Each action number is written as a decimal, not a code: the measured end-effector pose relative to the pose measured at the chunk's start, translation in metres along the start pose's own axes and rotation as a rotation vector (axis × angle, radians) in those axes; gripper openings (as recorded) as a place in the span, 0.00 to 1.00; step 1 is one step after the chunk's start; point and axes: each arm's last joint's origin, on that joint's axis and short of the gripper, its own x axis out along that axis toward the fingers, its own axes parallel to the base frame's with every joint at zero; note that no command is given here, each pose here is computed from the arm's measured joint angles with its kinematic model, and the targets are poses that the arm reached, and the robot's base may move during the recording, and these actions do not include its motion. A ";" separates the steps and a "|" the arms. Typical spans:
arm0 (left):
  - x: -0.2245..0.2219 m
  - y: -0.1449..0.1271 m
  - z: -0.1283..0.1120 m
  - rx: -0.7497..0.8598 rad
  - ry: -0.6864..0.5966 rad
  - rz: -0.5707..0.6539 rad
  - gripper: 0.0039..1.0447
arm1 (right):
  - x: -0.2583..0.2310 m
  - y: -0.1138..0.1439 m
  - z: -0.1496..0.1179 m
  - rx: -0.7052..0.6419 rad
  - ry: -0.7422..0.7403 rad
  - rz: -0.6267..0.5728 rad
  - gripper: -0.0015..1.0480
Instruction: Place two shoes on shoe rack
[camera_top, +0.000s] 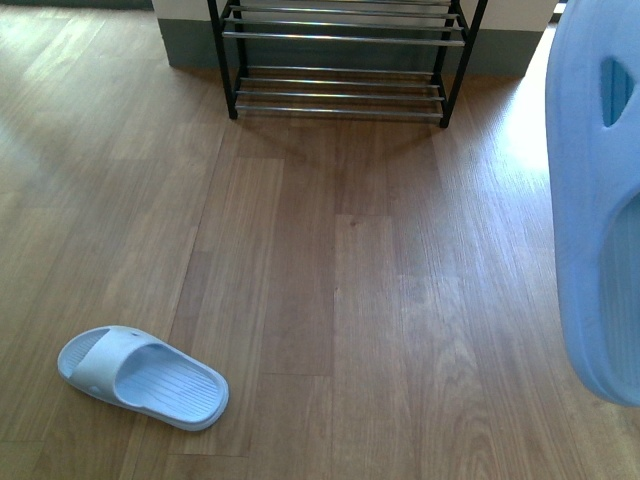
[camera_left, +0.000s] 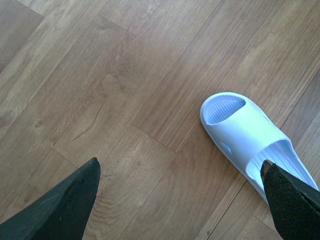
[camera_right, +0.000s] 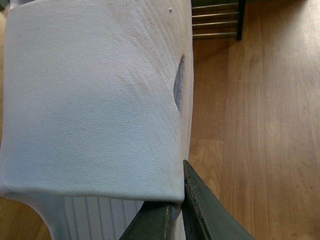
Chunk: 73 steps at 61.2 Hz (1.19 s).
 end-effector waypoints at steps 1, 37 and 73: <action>0.000 0.000 0.000 0.000 0.000 0.000 0.91 | 0.000 0.000 0.000 0.000 0.000 0.000 0.01; 0.008 -0.005 0.001 -0.045 -0.129 -0.044 0.91 | 0.000 0.000 0.000 0.000 0.000 -0.001 0.01; 0.148 -0.094 -0.064 0.383 0.275 -0.359 0.91 | 0.000 0.000 0.000 0.000 0.000 -0.001 0.01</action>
